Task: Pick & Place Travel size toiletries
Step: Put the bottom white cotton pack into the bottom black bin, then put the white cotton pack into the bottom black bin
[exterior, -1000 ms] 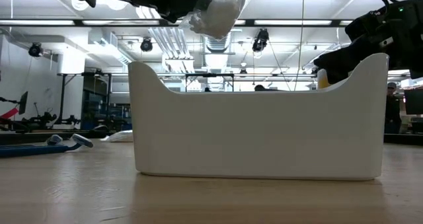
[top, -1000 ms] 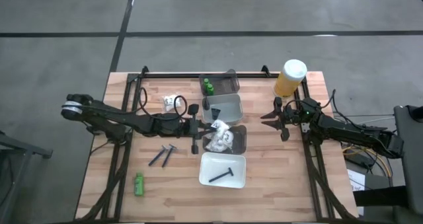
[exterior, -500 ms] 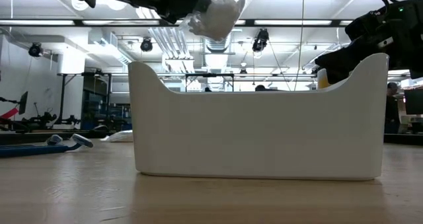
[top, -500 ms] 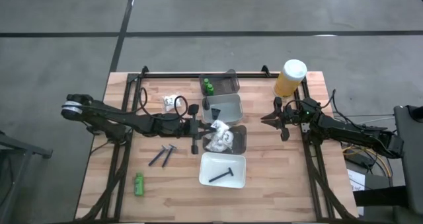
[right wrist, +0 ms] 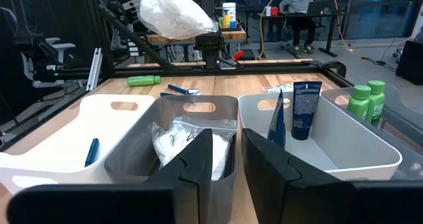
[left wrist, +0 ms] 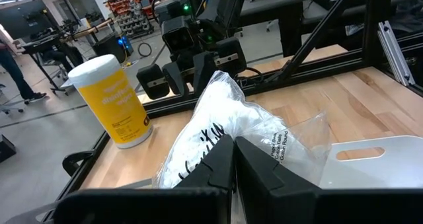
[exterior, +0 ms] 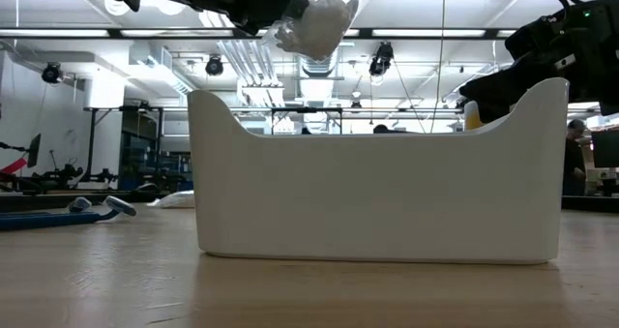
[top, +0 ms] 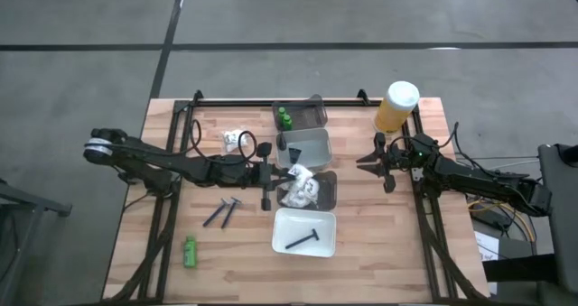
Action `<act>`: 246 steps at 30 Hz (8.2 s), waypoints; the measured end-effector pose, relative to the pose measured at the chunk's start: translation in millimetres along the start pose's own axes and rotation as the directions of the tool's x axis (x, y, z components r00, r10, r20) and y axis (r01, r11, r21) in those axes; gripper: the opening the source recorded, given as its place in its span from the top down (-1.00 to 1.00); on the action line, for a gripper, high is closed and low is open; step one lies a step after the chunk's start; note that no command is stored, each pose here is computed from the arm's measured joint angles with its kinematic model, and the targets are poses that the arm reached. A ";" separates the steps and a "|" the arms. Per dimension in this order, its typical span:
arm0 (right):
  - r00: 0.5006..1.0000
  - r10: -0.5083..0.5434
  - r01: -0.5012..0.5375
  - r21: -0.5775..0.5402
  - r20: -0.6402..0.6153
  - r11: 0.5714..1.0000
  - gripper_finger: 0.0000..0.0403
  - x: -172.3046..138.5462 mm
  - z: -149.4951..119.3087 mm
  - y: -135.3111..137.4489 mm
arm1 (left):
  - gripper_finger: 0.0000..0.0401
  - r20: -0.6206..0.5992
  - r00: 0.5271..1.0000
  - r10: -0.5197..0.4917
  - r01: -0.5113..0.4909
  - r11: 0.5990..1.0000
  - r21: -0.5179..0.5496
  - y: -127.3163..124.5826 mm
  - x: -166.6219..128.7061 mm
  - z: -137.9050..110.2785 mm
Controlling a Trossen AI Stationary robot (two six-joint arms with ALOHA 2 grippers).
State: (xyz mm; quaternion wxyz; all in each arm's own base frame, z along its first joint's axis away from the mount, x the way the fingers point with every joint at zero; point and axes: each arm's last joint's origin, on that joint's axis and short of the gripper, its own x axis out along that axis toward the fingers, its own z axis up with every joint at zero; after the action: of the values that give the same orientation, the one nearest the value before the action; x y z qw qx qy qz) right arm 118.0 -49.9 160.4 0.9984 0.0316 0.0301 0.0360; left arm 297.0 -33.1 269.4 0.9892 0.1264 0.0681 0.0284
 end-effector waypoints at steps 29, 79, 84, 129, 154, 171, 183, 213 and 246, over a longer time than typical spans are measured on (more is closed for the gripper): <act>1.000 0.000 0.000 0.000 0.000 1.000 0.20 0.0 0.1 0.0 | 0.91 0.004 1.000 0.001 -0.001 1.000 -0.001 0.2 0.0 0.4; 1.000 0.001 -0.001 0.000 0.000 1.000 0.37 0.0 0.1 0.0 | 0.89 -0.379 0.925 0.039 0.096 0.939 0.331 -21.6 114.2 -47.1; 1.000 0.000 0.000 0.000 0.000 1.000 0.45 0.0 0.0 0.0 | 0.77 -0.379 0.924 0.056 0.081 0.938 0.337 -21.2 114.5 -48.0; 1.000 0.000 0.000 0.007 -0.010 1.000 0.50 0.3 -1.2 -0.1 | 0.35 0.109 0.936 0.335 -0.321 0.938 -0.134 34.0 -108.5 -20.6; 1.000 0.000 0.000 0.007 -0.010 1.000 0.18 0.3 -1.1 -0.2 | 0.35 -0.442 0.713 0.543 -0.659 0.735 -0.161 73.8 -101.0 -102.0; 1.000 0.000 0.000 0.007 -0.010 1.000 0.01 0.3 -1.2 -0.1 | 0.35 -0.809 0.491 0.322 -0.651 0.753 -0.096 124.1 -68.6 -153.8; 1.000 0.000 0.000 0.006 -0.009 1.000 0.11 0.3 -1.1 -0.2 | 0.35 -0.855 0.388 0.344 -0.646 0.763 0.014 130.4 -54.7 -183.8; 1.000 0.000 0.000 0.007 -0.010 1.000 0.59 0.3 -1.0 -0.2 | 0.99 -0.764 0.514 0.390 -0.656 0.753 -0.057 127.2 -66.5 -147.2; 1.000 0.000 0.000 0.007 -0.010 1.000 0.53 0.2 -1.1 -0.2 | 1.00 -0.439 0.766 0.469 -0.590 0.785 -0.191 109.1 -108.4 -57.9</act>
State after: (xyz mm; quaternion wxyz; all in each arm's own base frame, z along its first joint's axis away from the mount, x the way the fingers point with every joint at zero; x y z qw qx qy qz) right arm 118.1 -50.0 159.2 0.9981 0.0348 0.0351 0.0359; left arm 177.3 78.7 255.5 0.9154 -0.0283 0.2078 0.3437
